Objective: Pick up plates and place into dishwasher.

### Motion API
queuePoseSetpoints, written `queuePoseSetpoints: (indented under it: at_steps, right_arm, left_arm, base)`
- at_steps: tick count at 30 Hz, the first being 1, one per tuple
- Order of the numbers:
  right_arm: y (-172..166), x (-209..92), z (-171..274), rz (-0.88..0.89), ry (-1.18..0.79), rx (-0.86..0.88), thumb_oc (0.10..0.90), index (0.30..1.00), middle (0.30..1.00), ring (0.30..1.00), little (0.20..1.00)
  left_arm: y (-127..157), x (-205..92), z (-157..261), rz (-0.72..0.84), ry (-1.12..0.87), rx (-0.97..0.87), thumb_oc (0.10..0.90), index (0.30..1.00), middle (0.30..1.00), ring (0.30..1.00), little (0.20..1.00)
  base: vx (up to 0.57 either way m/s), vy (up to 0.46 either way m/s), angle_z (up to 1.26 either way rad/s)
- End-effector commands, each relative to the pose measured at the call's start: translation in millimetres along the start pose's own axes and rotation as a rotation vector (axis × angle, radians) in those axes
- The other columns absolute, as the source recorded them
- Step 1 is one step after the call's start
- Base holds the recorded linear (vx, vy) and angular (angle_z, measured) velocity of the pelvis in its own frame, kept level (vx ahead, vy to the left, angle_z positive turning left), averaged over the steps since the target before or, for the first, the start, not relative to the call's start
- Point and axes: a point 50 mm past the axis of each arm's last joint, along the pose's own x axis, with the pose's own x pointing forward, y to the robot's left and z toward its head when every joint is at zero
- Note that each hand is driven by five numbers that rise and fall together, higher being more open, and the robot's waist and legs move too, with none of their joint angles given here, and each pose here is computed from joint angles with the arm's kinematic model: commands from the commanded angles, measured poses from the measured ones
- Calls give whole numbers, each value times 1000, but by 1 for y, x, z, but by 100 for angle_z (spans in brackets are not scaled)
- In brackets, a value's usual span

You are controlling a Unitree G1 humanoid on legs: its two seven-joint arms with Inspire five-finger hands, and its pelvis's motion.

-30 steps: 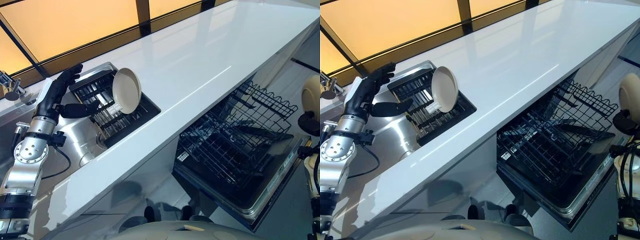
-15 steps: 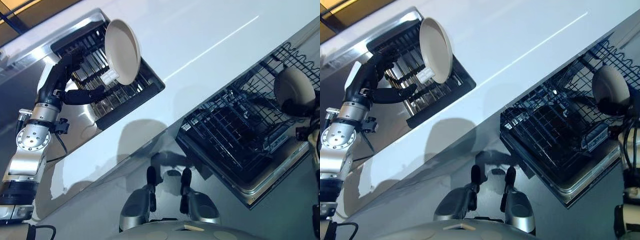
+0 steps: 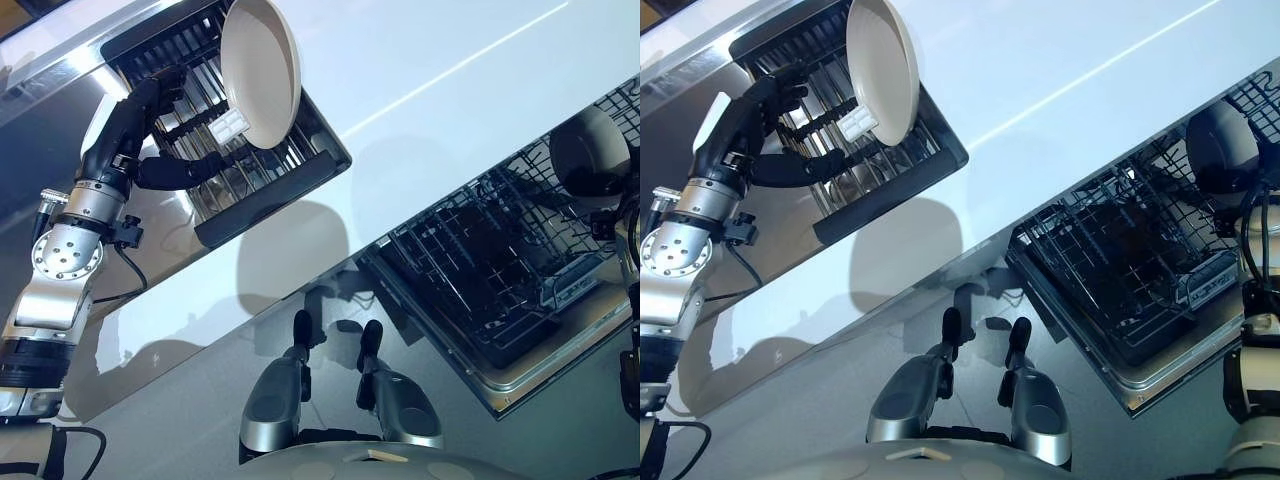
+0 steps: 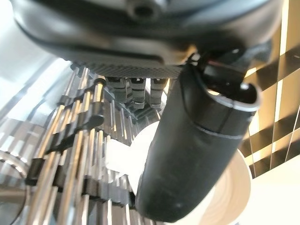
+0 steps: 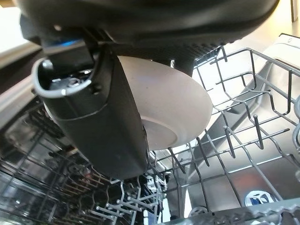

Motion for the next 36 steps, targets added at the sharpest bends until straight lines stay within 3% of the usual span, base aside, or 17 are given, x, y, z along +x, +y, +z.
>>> queuePoseSetpoints:
  at_steps: [1,7,10,12,14,15,36]
  right_arm:
    - [-3,-2,-18,60,54,-248,100,300,300,300,200]
    - [0,-2,-22,59,50,-425,100,300,300,300,200]
    - [-3,0,-17,34,22,-531,534,672,672,672,634]
    - [-7,0,-13,28,13,-563,693,808,808,808,793]
    - [-8,1,-12,25,12,-565,723,834,834,834,823]
    - [-8,1,-10,17,10,-567,800,900,900,900,900]
    - [-6,-4,3,-27,-145,-458,800,900,900,900,900]
  left_arm:
    - [25,14,44,82,-231,5,800,900,900,900,900]
    - [21,13,43,70,-230,12,800,900,900,900,900]
    - [21,14,43,68,-235,15,800,900,900,900,900]
    - [22,13,44,68,-237,16,800,900,900,900,900]
    - [22,14,45,69,-239,17,800,900,900,900,900]
    - [21,14,45,70,-241,16,800,900,900,900,900]
    - [20,2,37,87,-222,10,800,900,900,900,900]
  base:
    - [0,0,0]
    - [-2,7,3]
    - [-39,34,0]
    - [-43,40,1]
    - [-34,31,1]
    - [-41,34,-2]
    - [-5,48,-2]
